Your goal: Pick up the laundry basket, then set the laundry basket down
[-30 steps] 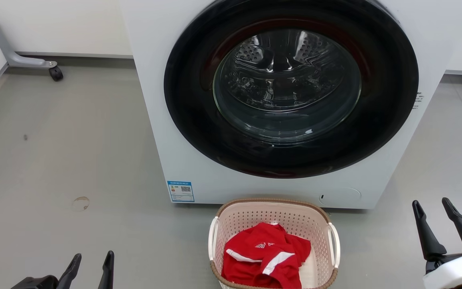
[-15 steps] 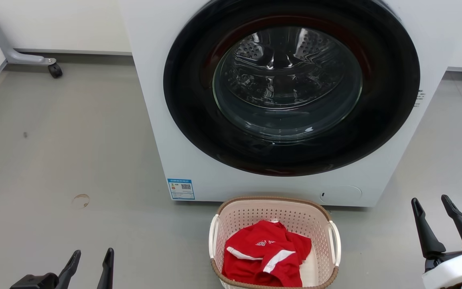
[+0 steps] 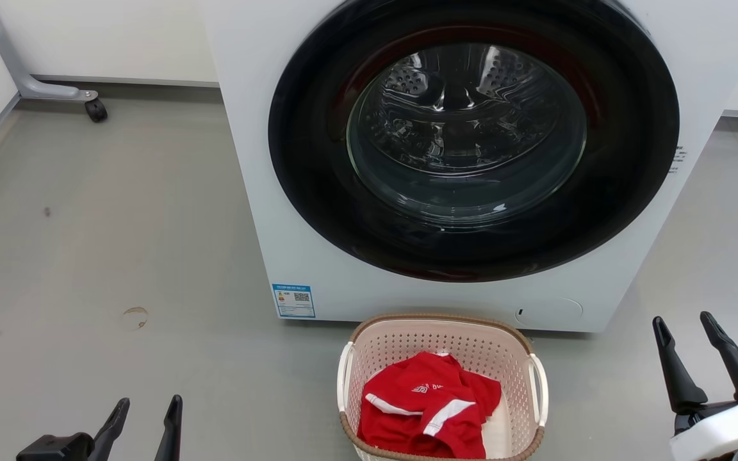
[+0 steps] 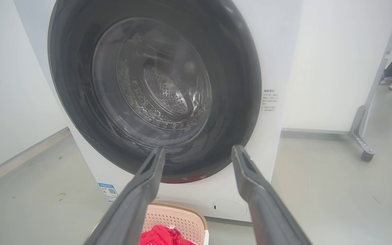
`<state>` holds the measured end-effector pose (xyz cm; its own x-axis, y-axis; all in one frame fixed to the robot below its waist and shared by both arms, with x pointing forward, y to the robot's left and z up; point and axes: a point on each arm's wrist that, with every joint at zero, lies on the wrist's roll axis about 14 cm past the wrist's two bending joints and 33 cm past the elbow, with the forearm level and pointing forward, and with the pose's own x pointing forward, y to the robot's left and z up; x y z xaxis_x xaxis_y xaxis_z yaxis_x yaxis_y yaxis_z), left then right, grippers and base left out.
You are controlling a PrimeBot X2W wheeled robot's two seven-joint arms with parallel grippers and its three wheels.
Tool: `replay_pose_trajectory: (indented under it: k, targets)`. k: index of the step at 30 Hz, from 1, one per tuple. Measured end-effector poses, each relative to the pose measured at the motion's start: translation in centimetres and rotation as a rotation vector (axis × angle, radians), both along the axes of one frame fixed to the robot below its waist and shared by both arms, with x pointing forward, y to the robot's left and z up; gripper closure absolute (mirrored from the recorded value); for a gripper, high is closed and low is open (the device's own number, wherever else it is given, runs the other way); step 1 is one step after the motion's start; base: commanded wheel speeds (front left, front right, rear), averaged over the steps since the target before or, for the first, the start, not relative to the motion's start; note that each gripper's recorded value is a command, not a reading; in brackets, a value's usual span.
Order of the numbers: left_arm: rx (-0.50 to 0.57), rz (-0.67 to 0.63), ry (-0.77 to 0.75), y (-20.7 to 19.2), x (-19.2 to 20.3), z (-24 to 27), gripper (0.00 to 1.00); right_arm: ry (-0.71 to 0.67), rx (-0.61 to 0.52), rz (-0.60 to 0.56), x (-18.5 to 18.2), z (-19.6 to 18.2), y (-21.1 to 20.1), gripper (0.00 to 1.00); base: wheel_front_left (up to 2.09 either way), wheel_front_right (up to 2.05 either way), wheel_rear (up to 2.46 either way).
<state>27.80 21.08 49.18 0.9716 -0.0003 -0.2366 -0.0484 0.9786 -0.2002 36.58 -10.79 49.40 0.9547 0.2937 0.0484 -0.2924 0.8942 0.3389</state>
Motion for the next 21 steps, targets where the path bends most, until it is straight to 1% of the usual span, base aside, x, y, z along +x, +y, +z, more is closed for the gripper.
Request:
replay_pose_trajectory:
  k: [9,20,21]
  targets:
    - [0.004,-0.025,0.044,-0.41,-0.22,-0.68,0.00,0.002,0.000,-0.003,-0.08,-0.08,-0.08,0.00,0.00,0.00,0.00]
    - [0.014,-0.056,0.043,-0.89,0.15,-0.28,0.00,0.001,-0.001,-0.002,-0.19,-0.05,-0.07,0.00,0.00,0.00,0.00]
    - [0.025,-0.063,0.045,-0.91,0.10,-0.32,1.00,0.001,-0.001,-0.003,-0.20,-0.04,-0.08,1.00,0.00,0.00,0.00]
